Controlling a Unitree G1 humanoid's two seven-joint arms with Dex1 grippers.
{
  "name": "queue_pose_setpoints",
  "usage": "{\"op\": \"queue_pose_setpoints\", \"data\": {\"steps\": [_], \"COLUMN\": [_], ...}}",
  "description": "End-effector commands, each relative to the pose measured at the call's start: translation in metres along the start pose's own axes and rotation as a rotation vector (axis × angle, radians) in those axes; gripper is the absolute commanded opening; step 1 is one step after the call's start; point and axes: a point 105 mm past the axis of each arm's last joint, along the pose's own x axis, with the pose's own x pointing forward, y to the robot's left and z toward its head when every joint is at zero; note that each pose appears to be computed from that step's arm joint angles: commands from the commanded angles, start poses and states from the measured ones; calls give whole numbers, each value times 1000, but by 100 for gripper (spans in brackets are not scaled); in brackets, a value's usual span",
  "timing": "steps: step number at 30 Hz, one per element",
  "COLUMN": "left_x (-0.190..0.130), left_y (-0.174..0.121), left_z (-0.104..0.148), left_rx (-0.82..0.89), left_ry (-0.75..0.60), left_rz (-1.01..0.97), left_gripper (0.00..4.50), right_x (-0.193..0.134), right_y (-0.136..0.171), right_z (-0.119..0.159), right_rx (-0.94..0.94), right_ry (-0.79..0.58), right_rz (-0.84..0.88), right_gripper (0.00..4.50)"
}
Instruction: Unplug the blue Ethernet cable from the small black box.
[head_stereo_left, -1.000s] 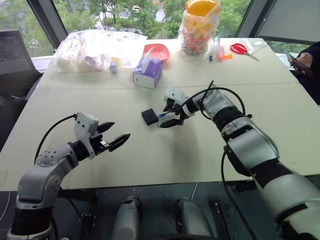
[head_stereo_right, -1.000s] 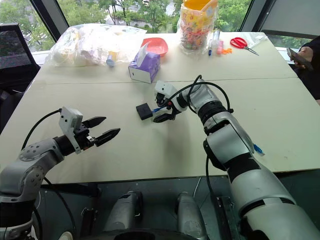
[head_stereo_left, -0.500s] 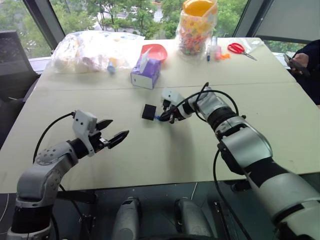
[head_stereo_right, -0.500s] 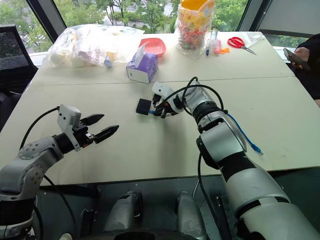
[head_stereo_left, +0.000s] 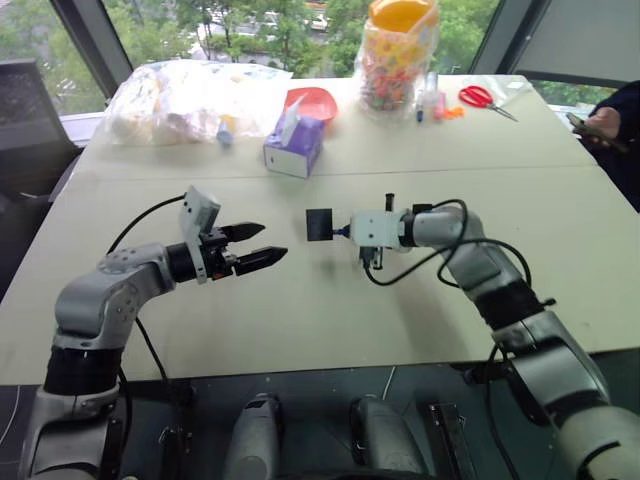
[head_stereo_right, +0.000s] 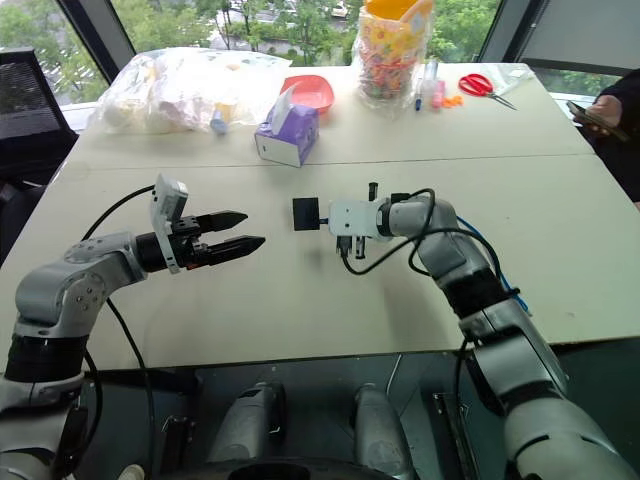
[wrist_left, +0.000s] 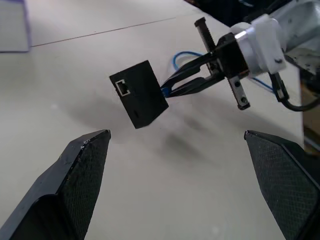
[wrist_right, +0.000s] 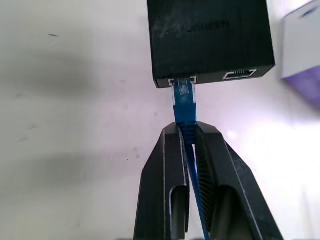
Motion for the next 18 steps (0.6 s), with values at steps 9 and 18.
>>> {"op": "queue_pose_setpoints", "data": {"steps": [9, 18], "left_x": [13, 13], "left_y": [2, 2], "left_z": [23, 25], "left_rx": [13, 16], "left_ry": [-28, -42], "left_rz": [-124, -143], "left_gripper": [450, 450], "right_x": [-23, -23], "right_y": [-5, 3], "right_z": [71, 76], "right_rx": [-238, -255], "right_ry": [-148, -164], "right_rz": [-152, -109], "right_gripper": [3, 3]}}
